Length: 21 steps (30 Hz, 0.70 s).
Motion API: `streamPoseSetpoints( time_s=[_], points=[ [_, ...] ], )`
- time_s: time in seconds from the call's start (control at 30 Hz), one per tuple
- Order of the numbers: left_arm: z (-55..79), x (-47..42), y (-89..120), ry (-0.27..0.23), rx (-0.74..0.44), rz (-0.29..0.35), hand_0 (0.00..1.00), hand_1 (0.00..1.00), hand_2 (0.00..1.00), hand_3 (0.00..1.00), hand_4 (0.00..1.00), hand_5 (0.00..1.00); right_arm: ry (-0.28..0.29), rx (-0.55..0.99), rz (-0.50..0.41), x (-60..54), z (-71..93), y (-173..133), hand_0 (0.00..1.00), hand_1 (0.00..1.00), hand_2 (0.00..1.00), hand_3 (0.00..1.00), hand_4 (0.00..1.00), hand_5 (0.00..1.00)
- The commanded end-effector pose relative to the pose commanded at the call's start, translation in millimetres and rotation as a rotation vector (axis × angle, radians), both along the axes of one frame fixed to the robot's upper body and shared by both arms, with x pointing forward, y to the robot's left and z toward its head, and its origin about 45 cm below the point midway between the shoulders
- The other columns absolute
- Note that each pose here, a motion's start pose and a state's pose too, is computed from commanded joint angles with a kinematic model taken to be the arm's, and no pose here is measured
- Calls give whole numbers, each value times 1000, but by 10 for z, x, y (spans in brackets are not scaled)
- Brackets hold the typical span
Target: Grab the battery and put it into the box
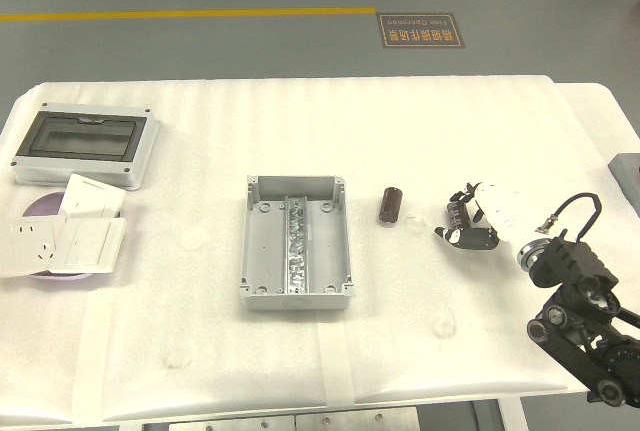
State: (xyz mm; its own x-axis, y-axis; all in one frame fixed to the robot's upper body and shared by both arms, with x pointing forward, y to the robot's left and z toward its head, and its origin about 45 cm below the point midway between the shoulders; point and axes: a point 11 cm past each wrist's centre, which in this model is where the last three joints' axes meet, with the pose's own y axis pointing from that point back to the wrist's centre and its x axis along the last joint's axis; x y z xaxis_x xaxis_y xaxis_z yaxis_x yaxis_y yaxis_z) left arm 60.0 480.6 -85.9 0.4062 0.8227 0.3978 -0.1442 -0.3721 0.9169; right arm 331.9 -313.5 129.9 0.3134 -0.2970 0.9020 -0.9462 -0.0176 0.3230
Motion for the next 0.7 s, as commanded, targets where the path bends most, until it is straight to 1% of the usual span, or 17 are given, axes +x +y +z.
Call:
streamPoseSetpoints(
  time_s=[0.03,0.6,0.63,0.7],
  points=[
    [0,1,0,0,0,0,630,651,611,651,717,105,0,0,0,1,0,-1,267,452,646,669,844,388],
    [1,19,-4,-8,0,-6,630,651,609,644,715,106,1,13,-12,2,-14,-25,262,443,645,663,816,369],
    [2,22,-3,-9,1,-6,630,651,610,643,714,106,2,14,-12,2,-16,-26,256,442,640,661,775,339],
    [3,24,-2,-9,1,-6,630,651,610,643,714,106,3,16,-13,1,-18,-27,256,442,640,661,775,339]
  ],
)
